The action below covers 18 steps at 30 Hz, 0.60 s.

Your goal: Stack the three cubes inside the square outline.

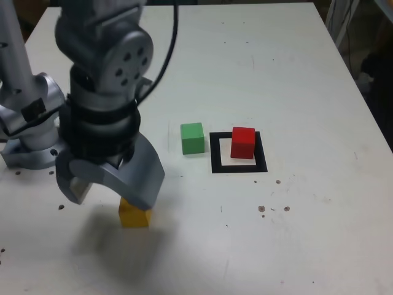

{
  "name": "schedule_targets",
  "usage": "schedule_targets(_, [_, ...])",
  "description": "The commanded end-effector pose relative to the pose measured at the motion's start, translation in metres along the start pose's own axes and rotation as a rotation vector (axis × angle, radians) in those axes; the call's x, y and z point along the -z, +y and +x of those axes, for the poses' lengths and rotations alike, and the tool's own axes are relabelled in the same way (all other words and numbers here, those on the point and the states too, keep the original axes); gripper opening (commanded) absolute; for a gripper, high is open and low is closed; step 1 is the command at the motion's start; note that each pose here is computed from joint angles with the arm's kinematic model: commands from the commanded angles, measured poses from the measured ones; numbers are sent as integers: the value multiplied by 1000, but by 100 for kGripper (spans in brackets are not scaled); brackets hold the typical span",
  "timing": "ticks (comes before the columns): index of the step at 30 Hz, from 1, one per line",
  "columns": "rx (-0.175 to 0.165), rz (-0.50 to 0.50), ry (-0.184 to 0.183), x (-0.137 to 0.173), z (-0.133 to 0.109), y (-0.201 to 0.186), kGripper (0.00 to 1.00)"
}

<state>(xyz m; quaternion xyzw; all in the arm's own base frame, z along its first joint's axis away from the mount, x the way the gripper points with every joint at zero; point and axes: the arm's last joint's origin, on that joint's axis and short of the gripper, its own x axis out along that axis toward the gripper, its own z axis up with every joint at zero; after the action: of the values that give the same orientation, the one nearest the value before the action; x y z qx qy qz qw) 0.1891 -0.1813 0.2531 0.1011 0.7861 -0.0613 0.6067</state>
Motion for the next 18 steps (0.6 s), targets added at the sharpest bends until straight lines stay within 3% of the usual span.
schedule_targets(1, [6, 5, -12, -7, 5, -4, 98])
schedule_targets(5, [25, 9, -78, -11, 21, -3, 99])
schedule_targets(7, [33, 9, -95, -8, 31, 0, 99])
schedule_targets(13, [47, 2, -61, -3, 47, 5, 99])
schedule_targets(18, [49, -1, -67, -8, 51, 4, 97])
